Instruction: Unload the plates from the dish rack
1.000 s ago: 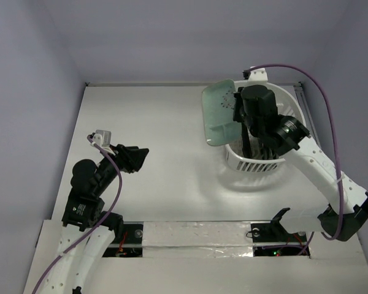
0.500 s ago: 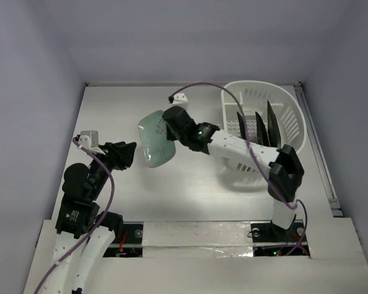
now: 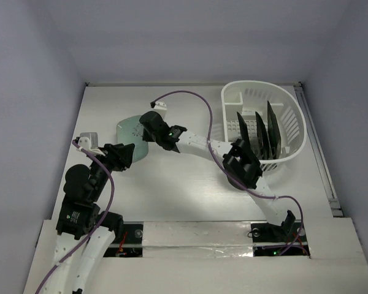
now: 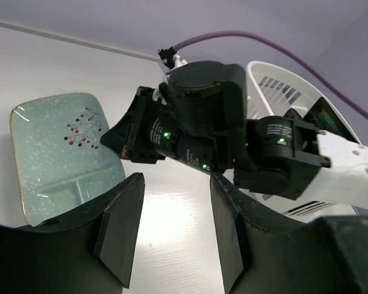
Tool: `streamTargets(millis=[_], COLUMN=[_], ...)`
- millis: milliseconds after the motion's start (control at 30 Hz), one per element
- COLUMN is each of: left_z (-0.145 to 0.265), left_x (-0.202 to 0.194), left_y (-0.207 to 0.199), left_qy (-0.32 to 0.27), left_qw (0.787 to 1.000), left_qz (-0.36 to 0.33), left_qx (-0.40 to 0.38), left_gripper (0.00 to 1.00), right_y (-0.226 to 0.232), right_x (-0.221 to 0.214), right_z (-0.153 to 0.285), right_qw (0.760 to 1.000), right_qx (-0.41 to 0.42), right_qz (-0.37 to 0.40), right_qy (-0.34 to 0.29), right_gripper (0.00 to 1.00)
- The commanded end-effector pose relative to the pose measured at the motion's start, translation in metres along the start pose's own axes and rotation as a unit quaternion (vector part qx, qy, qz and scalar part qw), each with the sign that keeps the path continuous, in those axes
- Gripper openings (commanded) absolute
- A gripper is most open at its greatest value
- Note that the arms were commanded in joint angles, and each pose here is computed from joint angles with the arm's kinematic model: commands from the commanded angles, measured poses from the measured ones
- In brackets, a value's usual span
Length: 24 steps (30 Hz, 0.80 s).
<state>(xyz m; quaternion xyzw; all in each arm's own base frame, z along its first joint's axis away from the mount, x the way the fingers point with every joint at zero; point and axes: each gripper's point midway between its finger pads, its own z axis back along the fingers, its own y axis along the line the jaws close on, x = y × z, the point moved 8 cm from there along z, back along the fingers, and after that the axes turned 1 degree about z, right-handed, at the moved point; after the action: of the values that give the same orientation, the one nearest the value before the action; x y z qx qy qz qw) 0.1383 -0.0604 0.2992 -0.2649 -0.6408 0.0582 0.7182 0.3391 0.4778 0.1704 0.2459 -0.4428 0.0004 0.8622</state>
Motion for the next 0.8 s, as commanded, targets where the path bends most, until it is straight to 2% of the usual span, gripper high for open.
streamTargets(millis=[0,367,433,467,567,733,767], left_z=[0.000,-0.001,-0.001,-0.001,-0.002,-0.002,-0.002], left_x=[0.004,0.001,0.001,0.001,0.000,-0.001,-0.001], left_y=[-0.002,-0.005,-0.005,-0.005,-0.005,-0.005,-0.005], left_qy=[-0.018,-0.012,-0.011,-0.011,-0.009,-0.007,-0.008], left_qw=[1.000,1.000,1.000,1.000,1.000,1.000,1.000], left_qz=[0.001,0.001,0.001,0.001,0.001,0.001,0.002], left_qx=[-0.010,-0.023,-0.025,-0.025,-0.026,-0.027,-0.027], left_gripper=[0.43,0.44,0.44,0.44,0.44,0.44,0.44], right_y=[0.036,0.019,0.018,0.019,0.016,0.012,0.007], right_x=[0.053,0.029,0.025,0.026,0.023,0.020,0.015], right_z=[0.002,-0.031,-0.032,-0.031,-0.028,-0.021,-0.022], right_qw=[0.986,0.987,0.987,0.986,0.986,0.989,0.990], right_qx=[0.088,0.081,0.085,0.089,0.094,0.089,0.082], right_qz=[-0.114,-0.137,-0.136,-0.136,-0.132,-0.117,-0.110], right_qy=[-0.081,-0.039,-0.031,-0.032,-0.026,-0.013,-0.009], right_gripper=[0.00,0.00,0.07,0.16,0.32,0.35,0.38])
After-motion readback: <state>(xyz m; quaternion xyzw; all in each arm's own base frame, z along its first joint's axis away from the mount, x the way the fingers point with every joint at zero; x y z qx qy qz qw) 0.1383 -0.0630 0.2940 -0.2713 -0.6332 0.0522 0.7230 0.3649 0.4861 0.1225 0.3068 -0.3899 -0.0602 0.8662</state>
